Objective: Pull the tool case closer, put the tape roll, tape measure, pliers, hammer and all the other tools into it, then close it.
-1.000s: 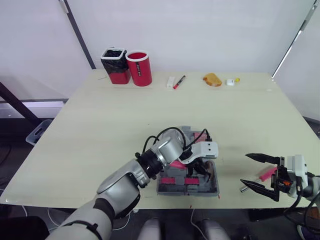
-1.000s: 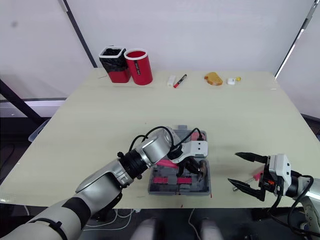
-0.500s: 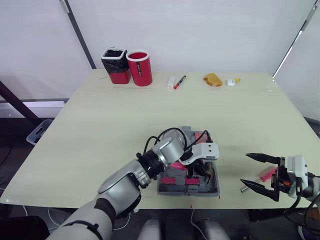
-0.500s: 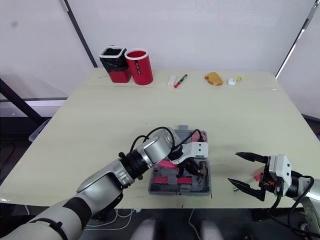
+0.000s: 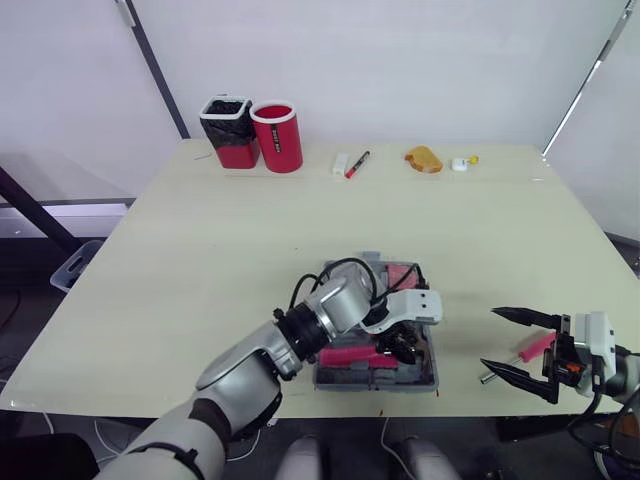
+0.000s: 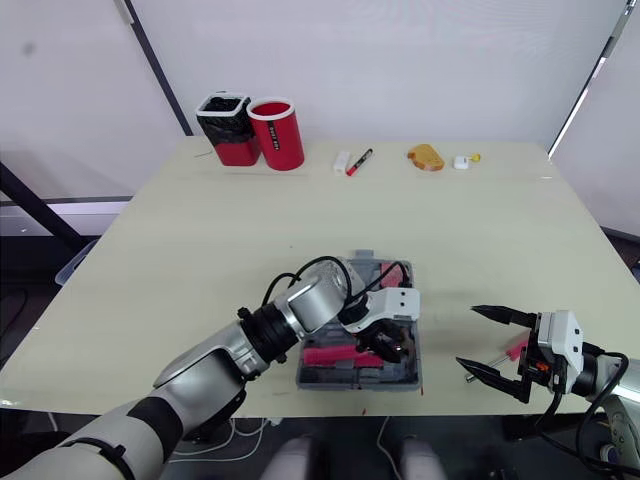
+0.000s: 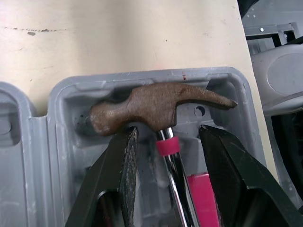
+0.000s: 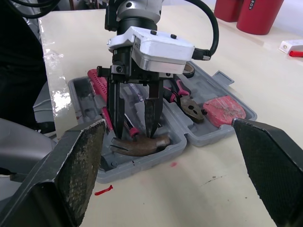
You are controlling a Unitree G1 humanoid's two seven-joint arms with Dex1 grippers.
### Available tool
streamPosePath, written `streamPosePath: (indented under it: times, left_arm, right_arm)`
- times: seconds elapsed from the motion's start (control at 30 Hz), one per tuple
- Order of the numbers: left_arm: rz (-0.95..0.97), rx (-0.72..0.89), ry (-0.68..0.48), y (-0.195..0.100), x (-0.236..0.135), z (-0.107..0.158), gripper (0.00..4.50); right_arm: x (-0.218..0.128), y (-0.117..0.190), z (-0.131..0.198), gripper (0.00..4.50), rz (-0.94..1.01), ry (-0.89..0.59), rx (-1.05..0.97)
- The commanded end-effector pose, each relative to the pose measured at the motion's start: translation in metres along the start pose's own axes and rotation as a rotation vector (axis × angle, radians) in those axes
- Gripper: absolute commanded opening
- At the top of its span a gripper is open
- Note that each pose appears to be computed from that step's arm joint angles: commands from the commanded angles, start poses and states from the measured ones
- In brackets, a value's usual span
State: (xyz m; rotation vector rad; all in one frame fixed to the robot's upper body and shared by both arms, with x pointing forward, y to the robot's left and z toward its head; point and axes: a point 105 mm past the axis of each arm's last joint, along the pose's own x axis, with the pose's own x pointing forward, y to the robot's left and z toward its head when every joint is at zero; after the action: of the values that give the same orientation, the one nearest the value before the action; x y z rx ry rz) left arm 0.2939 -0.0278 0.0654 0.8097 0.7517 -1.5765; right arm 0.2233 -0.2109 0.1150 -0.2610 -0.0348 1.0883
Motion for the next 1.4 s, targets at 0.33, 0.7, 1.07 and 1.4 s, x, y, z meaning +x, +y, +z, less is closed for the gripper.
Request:
streamPosePath:
  times: [0.33, 0.7, 1.07, 1.4]
  left_arm:
    - [0.108, 0.075, -0.055, 0.018, -0.026, 0.017, 2.17]
    - [0.091, -0.001, -0.260, 0.025, -0.045, 0.002, 2.17]
    - [0.041, -0.015, -0.326, 0.008, -0.030, -0.017, 2.17]
    - [0.049, -0.027, -0.305, 0.006, -0.011, -0.019, 2.17]
  right_arm:
    - [0.002, -0.003, 0.005, 4.50, -0.001, -0.020, -0.037]
    - [0.002, 0.000, 0.004, 4.50, -0.012, -0.021, -0.034]
    - [0.002, 0.001, 0.002, 4.50, -0.019, -0.024, -0.035]
    - [0.002, 0.001, 0.003, 4.50, -0.016, -0.022, -0.035]
